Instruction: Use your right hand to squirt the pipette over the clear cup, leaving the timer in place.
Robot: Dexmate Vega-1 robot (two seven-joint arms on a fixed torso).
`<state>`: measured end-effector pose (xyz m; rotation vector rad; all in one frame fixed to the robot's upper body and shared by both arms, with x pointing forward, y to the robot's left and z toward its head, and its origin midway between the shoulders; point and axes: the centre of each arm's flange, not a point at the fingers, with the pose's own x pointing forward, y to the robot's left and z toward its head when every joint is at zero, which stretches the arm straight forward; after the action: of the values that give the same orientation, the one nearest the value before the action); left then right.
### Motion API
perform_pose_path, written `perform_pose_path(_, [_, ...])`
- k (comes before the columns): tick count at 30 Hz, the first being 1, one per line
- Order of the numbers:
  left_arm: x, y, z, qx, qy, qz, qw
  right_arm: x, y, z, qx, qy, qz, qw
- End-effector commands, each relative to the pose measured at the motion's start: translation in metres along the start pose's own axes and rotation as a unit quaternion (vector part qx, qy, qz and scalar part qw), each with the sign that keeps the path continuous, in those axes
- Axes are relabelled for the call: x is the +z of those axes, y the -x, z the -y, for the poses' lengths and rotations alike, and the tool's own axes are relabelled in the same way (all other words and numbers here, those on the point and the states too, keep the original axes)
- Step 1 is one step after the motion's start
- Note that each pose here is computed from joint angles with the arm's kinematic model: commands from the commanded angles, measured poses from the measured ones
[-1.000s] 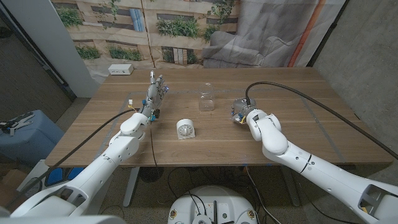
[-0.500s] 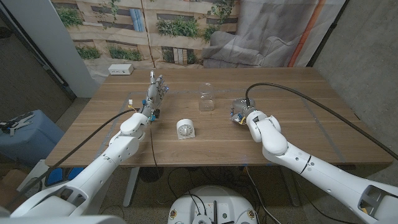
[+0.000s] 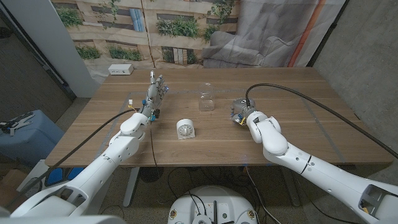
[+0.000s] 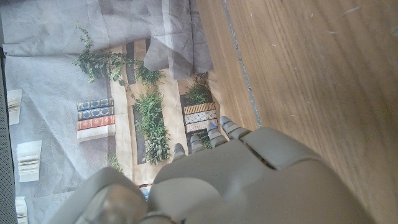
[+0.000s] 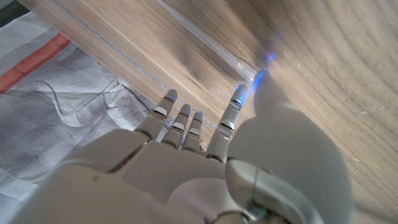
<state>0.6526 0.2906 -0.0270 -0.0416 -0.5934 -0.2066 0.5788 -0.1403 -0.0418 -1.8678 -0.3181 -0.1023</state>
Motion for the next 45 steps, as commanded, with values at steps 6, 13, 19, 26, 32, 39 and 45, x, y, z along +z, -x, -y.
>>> perform_pose_path(6, [-0.0001,0.0000,-0.0001,0.000,0.000,0.000,1.000,-0.0014,0.0008,-0.0094,-0.020,0.000,0.004,0.9998])
perform_pose_path(13, [-0.0002,-0.0001,0.0000,0.000,0.000,0.000,1.000,-0.0029,0.0003,-0.0117,-0.027,-0.002,0.007,0.9996])
perform_pose_path(19, [-0.0002,-0.0001,0.0000,0.000,0.000,0.000,1.000,-0.0033,0.0012,-0.0117,-0.033,-0.004,0.008,0.9994])
perform_pose_path(26, [-0.0001,-0.0001,-0.0001,0.000,0.000,0.000,1.000,-0.0050,0.0033,-0.0106,-0.041,-0.007,0.009,0.9991])
perform_pose_path(32, [0.0000,0.0000,-0.0001,0.000,0.000,0.000,1.000,-0.0066,0.0047,-0.0093,-0.049,-0.012,0.007,0.9987])
perform_pose_path(39, [0.0000,0.0000,-0.0001,0.000,0.000,0.000,1.000,-0.0078,0.0060,-0.0067,-0.055,-0.015,0.008,0.9983])
perform_pose_path(45, [-0.0001,0.0000,-0.0001,0.000,0.000,0.000,1.000,-0.0091,0.0068,-0.0032,-0.054,-0.020,0.008,0.9983])
